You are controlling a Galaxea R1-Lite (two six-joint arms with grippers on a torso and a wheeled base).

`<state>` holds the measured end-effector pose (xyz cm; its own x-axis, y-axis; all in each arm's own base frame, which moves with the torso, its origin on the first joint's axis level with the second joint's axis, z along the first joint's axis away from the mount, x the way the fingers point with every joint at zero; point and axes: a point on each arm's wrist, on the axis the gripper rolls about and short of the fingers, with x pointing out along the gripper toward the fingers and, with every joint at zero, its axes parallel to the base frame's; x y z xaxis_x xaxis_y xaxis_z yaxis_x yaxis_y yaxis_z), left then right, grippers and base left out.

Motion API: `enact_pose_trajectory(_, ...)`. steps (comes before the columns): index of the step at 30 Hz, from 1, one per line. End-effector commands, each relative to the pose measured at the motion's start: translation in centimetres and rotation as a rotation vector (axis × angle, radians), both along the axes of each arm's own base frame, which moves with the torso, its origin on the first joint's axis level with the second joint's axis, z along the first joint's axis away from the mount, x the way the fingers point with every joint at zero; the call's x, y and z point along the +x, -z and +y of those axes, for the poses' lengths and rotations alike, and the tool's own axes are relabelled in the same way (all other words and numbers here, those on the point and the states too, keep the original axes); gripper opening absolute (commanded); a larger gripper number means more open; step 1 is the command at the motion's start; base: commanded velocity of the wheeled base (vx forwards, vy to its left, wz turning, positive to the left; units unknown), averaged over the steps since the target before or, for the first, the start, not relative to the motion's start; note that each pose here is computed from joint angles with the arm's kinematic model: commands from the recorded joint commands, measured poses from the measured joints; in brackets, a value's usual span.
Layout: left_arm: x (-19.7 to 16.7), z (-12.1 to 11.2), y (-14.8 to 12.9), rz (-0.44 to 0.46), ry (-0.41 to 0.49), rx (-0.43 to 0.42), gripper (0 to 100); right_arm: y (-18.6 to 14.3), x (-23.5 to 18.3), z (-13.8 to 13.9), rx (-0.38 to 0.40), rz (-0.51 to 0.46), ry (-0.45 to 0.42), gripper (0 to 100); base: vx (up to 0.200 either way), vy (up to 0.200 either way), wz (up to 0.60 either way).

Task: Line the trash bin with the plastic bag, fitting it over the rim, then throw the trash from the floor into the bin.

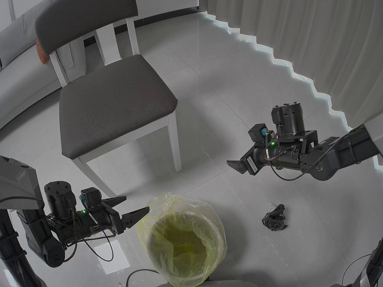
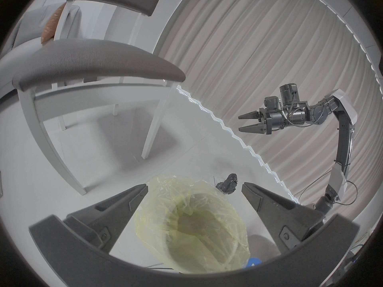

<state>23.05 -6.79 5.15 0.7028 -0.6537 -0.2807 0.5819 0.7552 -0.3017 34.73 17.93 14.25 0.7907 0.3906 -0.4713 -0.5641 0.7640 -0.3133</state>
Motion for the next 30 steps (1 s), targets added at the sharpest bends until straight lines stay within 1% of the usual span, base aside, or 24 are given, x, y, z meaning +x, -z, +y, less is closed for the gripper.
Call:
enact_pose_trajectory(1,-0.7,0.1,-1.8,-0.076,-0.003,-0.023,100,-2.2,-1.5,-1.1,0.02,-0.04,0.008,100,0.0,0.0,0.0)
enact_pose_trajectory(3,-0.9,0.0,-2.2,-0.092,-0.004,-0.024,100,-2.7,-2.0,-1.6,0.025,-0.049,0.013,100,0.0,0.0,0.0)
enact_pose_trajectory(6,-1.4,0.2,-3.4,-0.14,-0.039,-0.032,100,-4.1,-3.0,-2.4,0.039,-0.078,0.022,100,0.0,0.0,0.0)
enact_pose_trajectory(7,-1.4,0.2,-3.4,-0.14,-0.039,-0.032,100,-4.1,-3.0,-2.4,0.039,-0.078,0.022,100,0.0,0.0,0.0)
enact_pose_trajectory(8,-1.7,0.6,-4.5,-0.186,-0.067,-0.041,100,-5.2,-3.9,-3.3,0.05,-0.103,0.036,100,0.0,0.0,0.0)
enact_pose_trajectory(11,-2.3,1.2,-5.8,-0.233,-0.088,-0.049,100,-6.2,-5.2,-4.6,0.057,-0.122,0.056,100,0.0,0.0,0.0)
enact_pose_trajectory(14,-3.3,1.4,-6.8,-0.228,-0.084,-0.046,100,-7.0,-6.8,-5.6,0.06,-0.131,0.069,100,0.0,0.0,0.0)
enact_pose_trajectory(18,-4.3,1.3,-6.7,-0.126,-0.066,-0.011,100,-6.5,-8.4,-6.3,0.043,-0.105,0.073,100,0.0,0.0,0.0)
enact_pose_trajectory(19,-4.5,1.0,-6.4,-0.04,-0.063,0.016,100,-5.9,-9.1,-6.5,0.033,-0.086,0.07,100,0.0,0.0,0.0)
enact_pose_trajectory(21,-4.3,0.2,-5.9,0.073,-0.078,0.064,100,-4.7,-9.7,-6.6,0.013,-0.05,0.066,100,0.0,0.0,0.0)
enact_pose_trajectory(23,-4.0,-1.4,-5.5,0.165,-0.077,0.112,100,-3.8,-10.0,-6.8,-0.001,-0.023,0.067,100,0.0,0.0,0.0)
enact_pose_trajectory(24,-3.7,-2.4,-5.2,0.215,-0.072,0.123,100,-3.5,-10.2,-6.8,-0.005,-0.014,0.067,100,0.0,0.0,0.0)
enact_pose_trajectory(25,-3.2,-3.7,-4.9,0.253,-0.064,0.115,100,-3.4,-10.2,-6.8,-0.008,-0.009,0.067,100,0.0,0.0,0.0)
enact_pose_trajectory(26,-2.7,-4.8,-4.6,0.275,-0.053,0.105,100,-3.3,-10.2,-6.9,-0.007,-0.005,0.068,100,0.0,0.0,0.0)
enact_pose_trajectory(27,-2.5,-5.3,-4.4,0.286,-0.047,0.103,100,-3.3,-10.2,-6.9,-0.008,-0.004,0.068,100,0.0,0.0,0.0)
enact_pose_trajectory(28,-1.6,-6.6,-3.5,0.321,-0.034,0.107,100,-3.2,-10.2,-6.9,-0.009,-0.002,0.069,100,0.0,0.0,0.0)
enact_pose_trajectory(30,0.2,-8.4,-1.6,0.349,-0.023,0.126,100,-3.2,-10.2,-7.0,-0.009,-0.003,0.074,100,0.0,0.0,0.0)
